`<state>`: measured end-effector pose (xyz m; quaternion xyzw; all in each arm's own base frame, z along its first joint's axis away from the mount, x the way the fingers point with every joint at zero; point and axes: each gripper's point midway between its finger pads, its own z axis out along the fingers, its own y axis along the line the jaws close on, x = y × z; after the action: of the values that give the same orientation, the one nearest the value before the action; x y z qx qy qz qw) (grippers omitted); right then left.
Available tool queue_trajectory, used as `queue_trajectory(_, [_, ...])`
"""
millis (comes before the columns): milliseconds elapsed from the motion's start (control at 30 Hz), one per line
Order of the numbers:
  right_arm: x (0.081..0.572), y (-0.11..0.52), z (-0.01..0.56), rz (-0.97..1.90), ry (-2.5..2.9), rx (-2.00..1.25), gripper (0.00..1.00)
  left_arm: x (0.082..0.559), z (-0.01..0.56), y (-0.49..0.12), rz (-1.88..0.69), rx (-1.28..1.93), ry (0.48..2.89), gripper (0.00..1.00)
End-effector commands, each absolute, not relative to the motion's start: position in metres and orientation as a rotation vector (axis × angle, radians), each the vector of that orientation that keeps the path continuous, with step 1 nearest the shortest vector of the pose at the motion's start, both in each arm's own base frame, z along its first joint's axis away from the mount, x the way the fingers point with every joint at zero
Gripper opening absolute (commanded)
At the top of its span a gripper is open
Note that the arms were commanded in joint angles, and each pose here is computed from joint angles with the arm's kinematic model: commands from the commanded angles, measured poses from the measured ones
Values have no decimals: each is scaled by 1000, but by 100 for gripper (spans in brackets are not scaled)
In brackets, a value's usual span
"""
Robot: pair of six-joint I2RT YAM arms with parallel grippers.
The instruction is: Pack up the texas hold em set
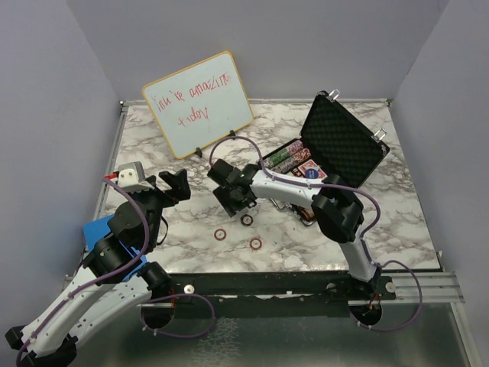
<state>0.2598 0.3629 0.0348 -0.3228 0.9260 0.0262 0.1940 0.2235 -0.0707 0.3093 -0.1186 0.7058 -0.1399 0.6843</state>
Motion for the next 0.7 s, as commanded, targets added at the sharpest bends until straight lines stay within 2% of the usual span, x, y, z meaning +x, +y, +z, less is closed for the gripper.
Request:
queue_trajectory(0, [284,376,23,87,2575,-929,65,224,309,-67,-287,-268,1574,99])
queue_trajectory(333, [306,376,0,64,2604,-911,63,224,306,-66,-279,-269,1581,99])
queue_trajectory(567, [295,366,-17,60,2700,-931,48,225,300,-66,-259,-262,1594,99])
queue_trajectory(667, [292,362,-17,54,2732,-940,45,226,298,-66,-248,-260,1601,99])
